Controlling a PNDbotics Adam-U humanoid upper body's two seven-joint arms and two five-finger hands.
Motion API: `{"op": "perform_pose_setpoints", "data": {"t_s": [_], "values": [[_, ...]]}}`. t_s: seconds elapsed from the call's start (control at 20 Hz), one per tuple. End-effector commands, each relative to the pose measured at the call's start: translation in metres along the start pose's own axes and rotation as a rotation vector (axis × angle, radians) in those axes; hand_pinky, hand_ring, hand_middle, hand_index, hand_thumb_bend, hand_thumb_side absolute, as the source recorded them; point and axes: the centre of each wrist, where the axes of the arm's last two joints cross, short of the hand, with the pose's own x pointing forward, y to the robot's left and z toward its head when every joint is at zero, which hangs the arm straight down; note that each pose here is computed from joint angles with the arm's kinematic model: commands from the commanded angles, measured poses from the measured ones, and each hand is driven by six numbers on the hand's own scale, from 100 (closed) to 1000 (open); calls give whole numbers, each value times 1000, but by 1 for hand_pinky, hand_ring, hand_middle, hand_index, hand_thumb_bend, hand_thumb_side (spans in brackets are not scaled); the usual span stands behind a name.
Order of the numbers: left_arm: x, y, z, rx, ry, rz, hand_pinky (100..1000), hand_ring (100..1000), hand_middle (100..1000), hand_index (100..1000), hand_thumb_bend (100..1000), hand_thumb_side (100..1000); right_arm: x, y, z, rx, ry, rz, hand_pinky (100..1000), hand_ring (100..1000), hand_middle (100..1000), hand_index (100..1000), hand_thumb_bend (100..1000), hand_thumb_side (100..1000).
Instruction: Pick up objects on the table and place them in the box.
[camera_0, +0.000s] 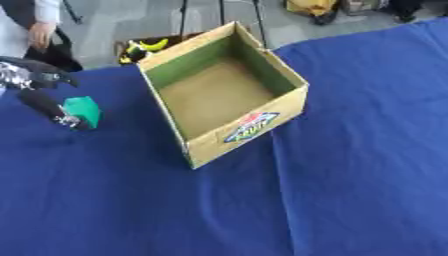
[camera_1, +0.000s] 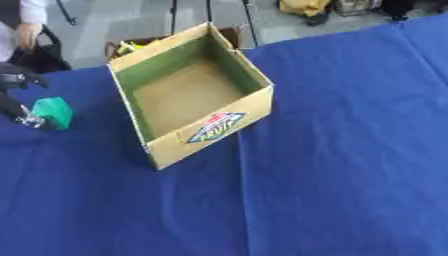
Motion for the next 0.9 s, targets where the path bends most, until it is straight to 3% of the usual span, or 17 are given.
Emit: {"op": "perform_pose_setpoints", "data": {"t_s": [0.05, 0.9], "values": [[-17, 17, 17, 51, 55, 1, 790, 943, 1000, 1000, 627, 622, 4, -10, -8, -11, -37, 16, 806, 839, 840, 842, 100, 1000], [-20, 15, 14, 36, 73, 7, 781, 933, 1000, 1000, 535, 599, 6, -11, -11, -23, -48, 11, 807, 839, 838, 842, 100, 999]]}}
